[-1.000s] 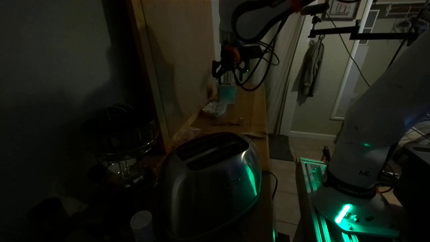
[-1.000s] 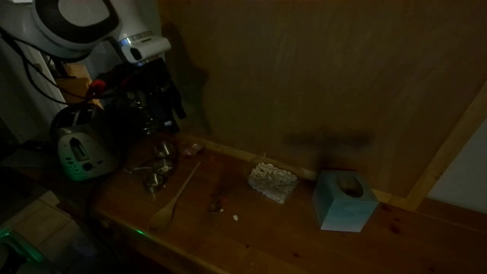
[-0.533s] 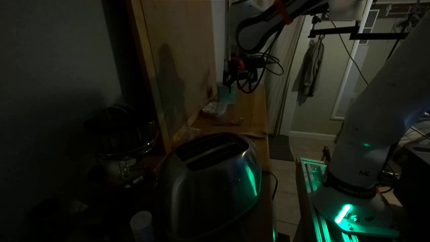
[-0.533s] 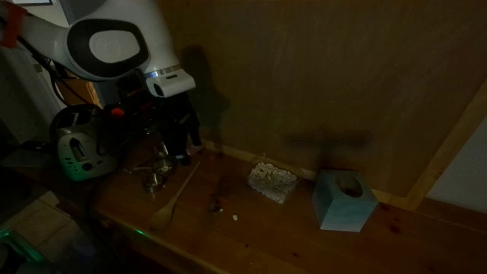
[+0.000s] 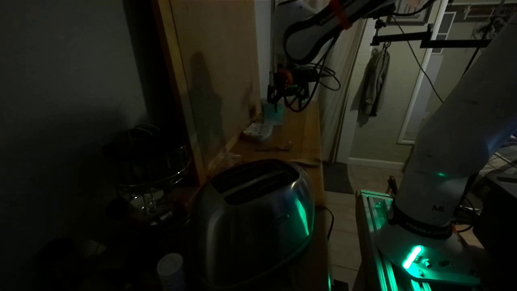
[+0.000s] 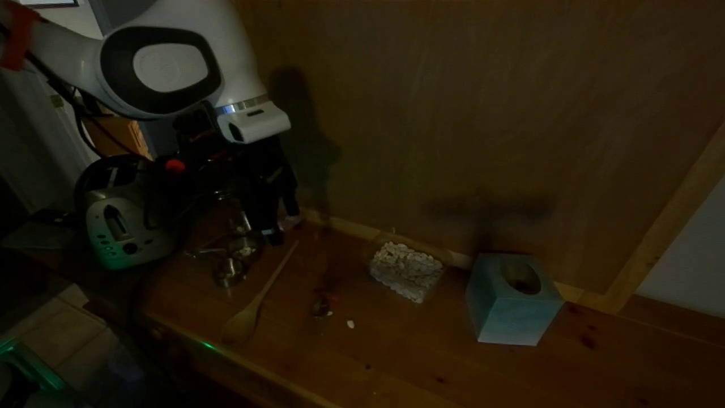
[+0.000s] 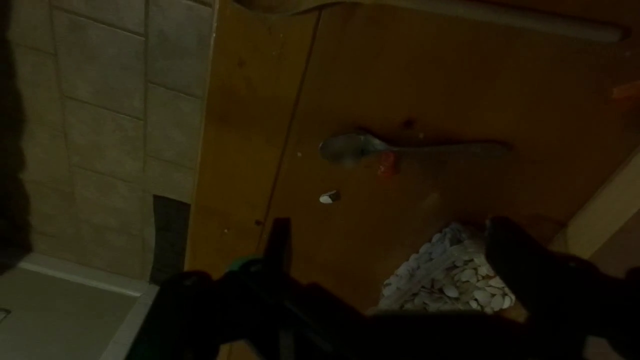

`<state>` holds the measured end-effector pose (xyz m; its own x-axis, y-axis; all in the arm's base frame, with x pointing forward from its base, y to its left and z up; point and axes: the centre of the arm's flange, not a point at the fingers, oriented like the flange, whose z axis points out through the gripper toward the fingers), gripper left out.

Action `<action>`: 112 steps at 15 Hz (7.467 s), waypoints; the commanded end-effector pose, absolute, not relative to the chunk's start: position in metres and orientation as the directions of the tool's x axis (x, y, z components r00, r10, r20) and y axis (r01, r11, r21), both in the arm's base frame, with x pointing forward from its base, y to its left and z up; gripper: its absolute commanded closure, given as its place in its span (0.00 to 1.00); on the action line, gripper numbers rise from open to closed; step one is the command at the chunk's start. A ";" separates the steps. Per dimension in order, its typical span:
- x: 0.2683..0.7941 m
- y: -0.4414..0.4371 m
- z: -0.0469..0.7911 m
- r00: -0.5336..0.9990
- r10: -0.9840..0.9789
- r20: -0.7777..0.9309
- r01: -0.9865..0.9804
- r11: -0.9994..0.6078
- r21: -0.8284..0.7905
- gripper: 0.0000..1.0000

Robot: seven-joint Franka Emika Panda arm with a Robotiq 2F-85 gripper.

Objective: Place the petal on the spoon and empty it into the middle bowl on the left side of the wooden spoon

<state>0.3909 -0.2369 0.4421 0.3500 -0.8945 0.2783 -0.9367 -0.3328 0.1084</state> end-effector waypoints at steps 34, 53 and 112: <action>0.432 -0.353 0.267 0.258 -0.958 0.127 -0.965 -0.262 -0.019 0.49; 0.442 -0.353 0.268 0.273 -0.952 0.139 -0.961 -0.276 0.002 0.46; 0.441 -0.346 0.272 0.291 -0.950 0.108 -0.957 -0.288 0.043 0.91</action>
